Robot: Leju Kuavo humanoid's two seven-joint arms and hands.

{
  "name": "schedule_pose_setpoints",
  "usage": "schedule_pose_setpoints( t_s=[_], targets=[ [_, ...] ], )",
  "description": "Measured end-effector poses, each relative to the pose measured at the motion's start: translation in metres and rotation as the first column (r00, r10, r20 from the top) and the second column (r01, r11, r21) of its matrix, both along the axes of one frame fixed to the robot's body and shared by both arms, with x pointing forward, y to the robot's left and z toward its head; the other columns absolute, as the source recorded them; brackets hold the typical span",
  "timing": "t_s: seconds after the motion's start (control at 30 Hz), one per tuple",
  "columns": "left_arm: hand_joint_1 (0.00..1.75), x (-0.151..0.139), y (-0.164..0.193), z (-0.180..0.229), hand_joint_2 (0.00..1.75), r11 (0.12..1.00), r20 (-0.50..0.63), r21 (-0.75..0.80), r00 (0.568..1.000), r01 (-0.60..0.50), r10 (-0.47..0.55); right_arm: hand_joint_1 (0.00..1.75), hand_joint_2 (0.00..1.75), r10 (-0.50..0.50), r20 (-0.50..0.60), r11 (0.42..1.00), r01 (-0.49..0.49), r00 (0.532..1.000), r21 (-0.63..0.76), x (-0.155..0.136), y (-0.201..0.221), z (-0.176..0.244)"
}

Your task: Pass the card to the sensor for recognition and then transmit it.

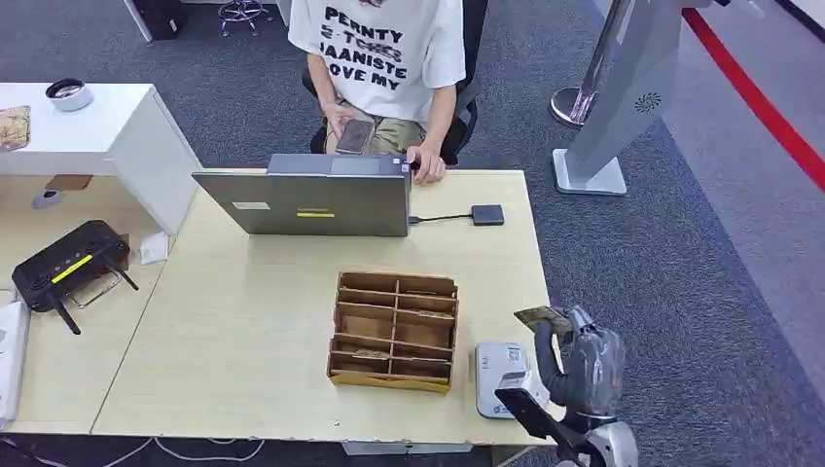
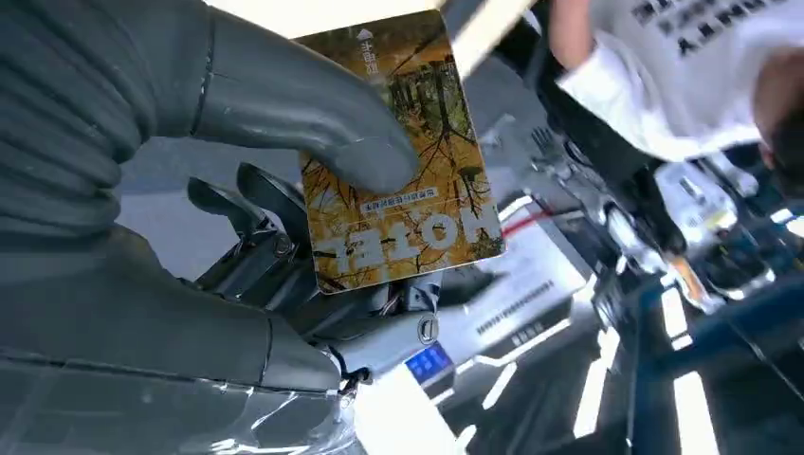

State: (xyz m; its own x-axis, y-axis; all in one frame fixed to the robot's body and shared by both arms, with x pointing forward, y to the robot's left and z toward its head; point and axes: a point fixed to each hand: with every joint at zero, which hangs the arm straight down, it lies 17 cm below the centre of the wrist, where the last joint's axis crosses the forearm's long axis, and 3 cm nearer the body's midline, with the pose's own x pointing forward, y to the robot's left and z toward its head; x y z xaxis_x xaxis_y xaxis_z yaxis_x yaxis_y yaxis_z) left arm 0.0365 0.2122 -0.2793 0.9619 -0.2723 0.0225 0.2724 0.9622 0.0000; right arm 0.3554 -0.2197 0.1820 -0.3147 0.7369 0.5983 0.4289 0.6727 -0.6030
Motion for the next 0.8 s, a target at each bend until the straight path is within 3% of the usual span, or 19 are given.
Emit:
schedule_pose_setpoints(
  t_s=[0.37, 0.6, 0.8],
  targets=[
    [0.0, 0.002, 0.001, 0.0, 0.0, 0.999, 0.009, 0.001, 0.999, 0.043, -0.043, 1.75, 1.75, 0.056, 0.223, 0.993, -0.032, 0.973, -0.113, 0.0, 0.029, 0.076],
    [0.0, 0.007, 0.001, 0.001, 0.0, 0.996, 0.017, 0.001, 0.996, 0.086, -0.086, 1.75, 1.75, 0.118, 0.343, 0.978, -0.049, 0.932, -0.203, 0.02, 0.071, 0.13],
    [0.0, 0.011, 0.001, 0.001, 0.0, 0.992, 0.024, 0.002, 0.991, 0.129, -0.129, 1.75, 1.75, 0.176, 0.37, 0.946, -0.053, 0.912, -0.318, 0.046, 0.108, 0.149]
  ],
)
